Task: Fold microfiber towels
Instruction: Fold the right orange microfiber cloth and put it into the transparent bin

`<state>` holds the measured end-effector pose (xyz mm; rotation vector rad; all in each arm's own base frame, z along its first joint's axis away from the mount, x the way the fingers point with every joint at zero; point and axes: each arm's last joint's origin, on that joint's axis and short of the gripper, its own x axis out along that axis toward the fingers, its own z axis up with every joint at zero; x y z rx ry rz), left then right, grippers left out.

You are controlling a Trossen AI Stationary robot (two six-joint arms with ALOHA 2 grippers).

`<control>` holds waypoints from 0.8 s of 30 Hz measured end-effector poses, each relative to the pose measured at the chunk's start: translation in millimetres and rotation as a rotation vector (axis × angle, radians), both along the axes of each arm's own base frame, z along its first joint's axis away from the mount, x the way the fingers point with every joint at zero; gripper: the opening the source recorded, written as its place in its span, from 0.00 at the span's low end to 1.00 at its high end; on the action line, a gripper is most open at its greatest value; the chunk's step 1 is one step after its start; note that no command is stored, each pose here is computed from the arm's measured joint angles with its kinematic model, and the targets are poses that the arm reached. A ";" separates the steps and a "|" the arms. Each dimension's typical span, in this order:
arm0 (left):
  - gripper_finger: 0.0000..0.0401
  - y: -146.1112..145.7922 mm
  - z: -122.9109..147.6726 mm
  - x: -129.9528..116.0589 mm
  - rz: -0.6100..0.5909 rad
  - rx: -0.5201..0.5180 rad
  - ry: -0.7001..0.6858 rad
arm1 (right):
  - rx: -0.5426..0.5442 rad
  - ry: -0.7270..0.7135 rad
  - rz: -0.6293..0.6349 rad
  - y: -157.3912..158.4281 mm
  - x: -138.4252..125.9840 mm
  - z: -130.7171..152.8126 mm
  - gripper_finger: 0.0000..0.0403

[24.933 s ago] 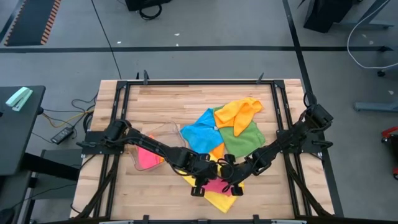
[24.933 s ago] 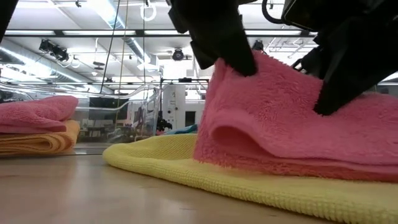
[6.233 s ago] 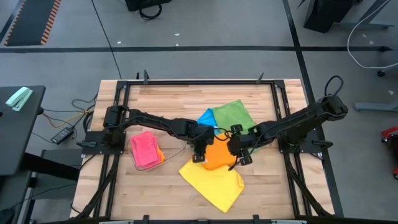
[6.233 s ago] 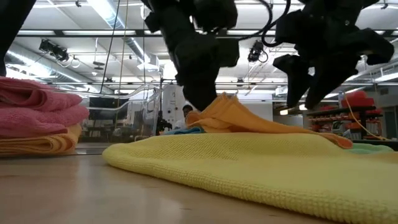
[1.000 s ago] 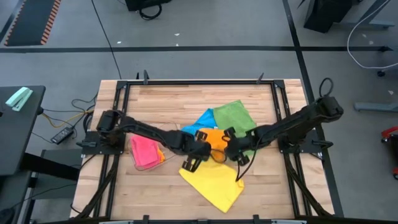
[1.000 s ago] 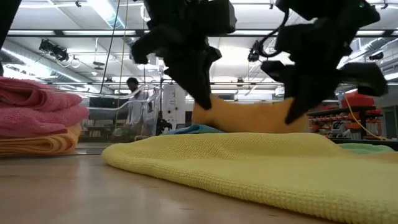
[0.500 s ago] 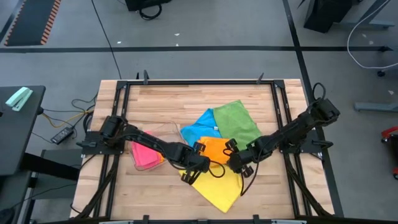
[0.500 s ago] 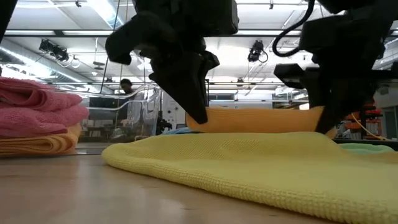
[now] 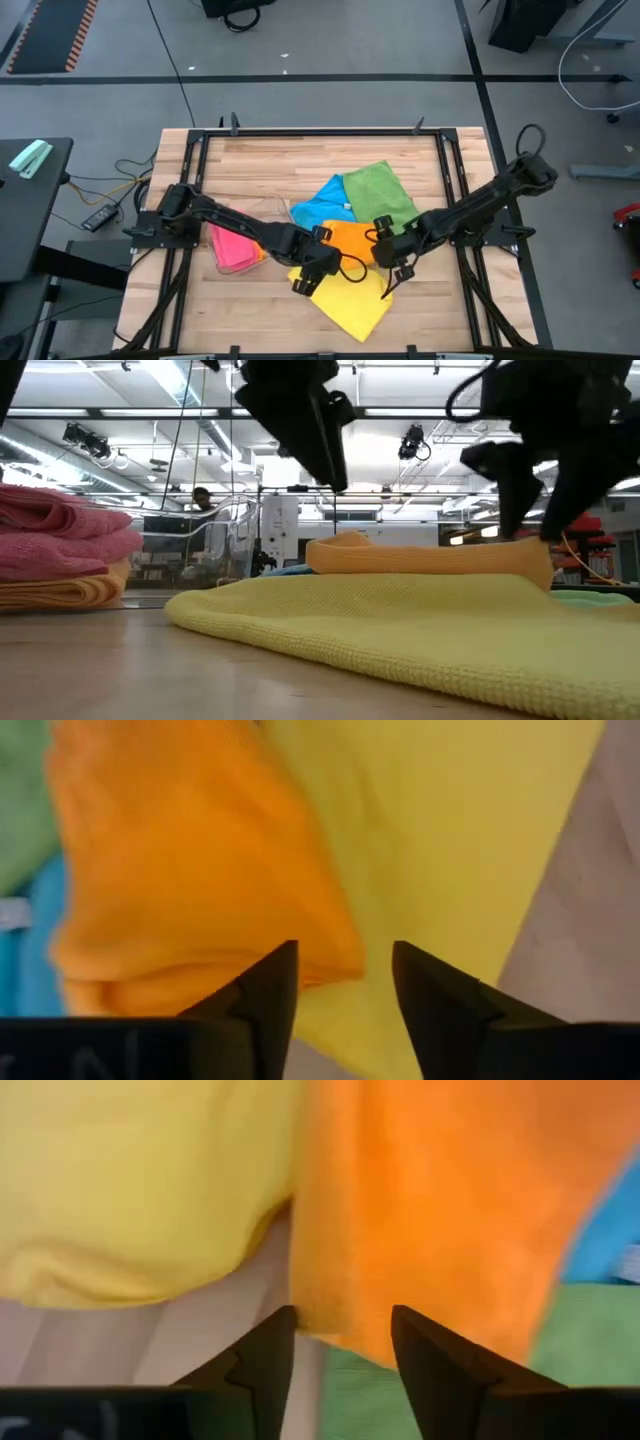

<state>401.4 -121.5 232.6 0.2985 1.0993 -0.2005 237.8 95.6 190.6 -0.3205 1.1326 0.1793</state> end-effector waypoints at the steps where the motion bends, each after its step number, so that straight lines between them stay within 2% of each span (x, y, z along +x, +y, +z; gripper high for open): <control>1: 0.46 4.1 0.8 1.5 -0.002 0.018 -0.007 | 0.006 -0.017 -0.011 -3.0 -1.9 4.7 0.45; 4: 0.48 17.2 -0.4 2.0 0.004 0.133 0.006 | 0.020 -0.070 -0.057 -10.0 -5.7 17.2 0.46; 6: 0.50 22.6 -0.6 1.3 -0.043 0.249 0.018 | 0.011 -0.126 -0.099 -12.4 -6.8 24.5 0.46; 12: 0.55 26.2 -13.1 -3.8 -0.342 0.570 0.107 | 0.020 -0.271 -0.133 -6.2 7.0 24.6 0.46; 15: 0.57 27.5 -25.4 -5.9 -0.479 0.693 0.145 | 0.010 -0.374 -0.210 2.9 17.7 15.7 0.45; 20: 0.58 27.4 -39.9 -7.9 -0.635 0.838 0.156 | 0.019 -0.376 -0.316 18.4 15.1 4.5 0.45; 24: 0.58 21.2 -43.2 -6.5 -0.661 0.852 0.111 | 0.113 -0.397 -0.340 36.1 3.0 11.0 0.44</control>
